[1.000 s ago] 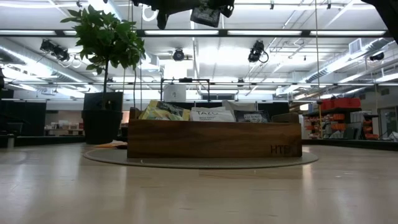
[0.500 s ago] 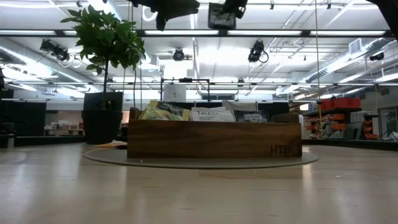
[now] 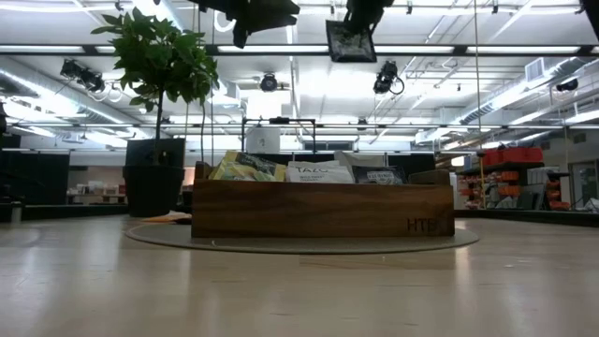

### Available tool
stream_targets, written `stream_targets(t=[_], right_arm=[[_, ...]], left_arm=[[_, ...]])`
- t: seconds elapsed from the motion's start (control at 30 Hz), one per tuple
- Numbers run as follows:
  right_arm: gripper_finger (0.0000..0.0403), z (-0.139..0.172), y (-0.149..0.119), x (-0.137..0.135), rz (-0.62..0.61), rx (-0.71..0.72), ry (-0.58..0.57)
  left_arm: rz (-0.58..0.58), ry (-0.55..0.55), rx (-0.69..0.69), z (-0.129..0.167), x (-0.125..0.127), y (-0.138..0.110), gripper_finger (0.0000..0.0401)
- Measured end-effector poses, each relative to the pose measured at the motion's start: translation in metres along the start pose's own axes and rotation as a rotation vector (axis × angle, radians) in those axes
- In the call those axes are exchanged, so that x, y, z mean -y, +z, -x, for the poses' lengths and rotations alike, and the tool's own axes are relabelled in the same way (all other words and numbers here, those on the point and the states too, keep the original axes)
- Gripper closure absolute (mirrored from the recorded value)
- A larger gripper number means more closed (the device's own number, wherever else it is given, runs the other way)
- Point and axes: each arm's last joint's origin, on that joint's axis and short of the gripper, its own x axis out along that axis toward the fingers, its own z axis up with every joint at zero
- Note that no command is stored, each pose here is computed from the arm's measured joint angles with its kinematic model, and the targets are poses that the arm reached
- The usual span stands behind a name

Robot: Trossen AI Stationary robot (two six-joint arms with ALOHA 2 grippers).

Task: Pick & Place Tea
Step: Put the violet tea bag into the right section of the wooden organizer

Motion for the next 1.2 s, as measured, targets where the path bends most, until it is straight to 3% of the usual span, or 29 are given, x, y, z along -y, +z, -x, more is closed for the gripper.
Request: stream_targets(t=[0.33,0.5,0.83,1.2], right_arm=[[0.0403,-0.033,-0.04,-0.01,-0.018,0.088,-0.065],[0.0403,-0.054,-0.058,-0.022,-0.001,0.087,-0.037],[0.0403,-0.083,-0.066,-0.03,0.058,0.083,-0.011],[0.0403,-0.124,-0.087,-0.034,0.085,0.037,-0.096]], left_arm=[[0.002,0.026,-0.001,0.0,-0.001,0.0,0.0289],[0.002,0.042,0.002,0.0,-0.001,0.0,0.0289],[0.083,0.096,0.017,0.0,-0.007,0.001,0.0289],[0.139,0.115,0.023,0.0,-0.015,0.002,0.0289]])
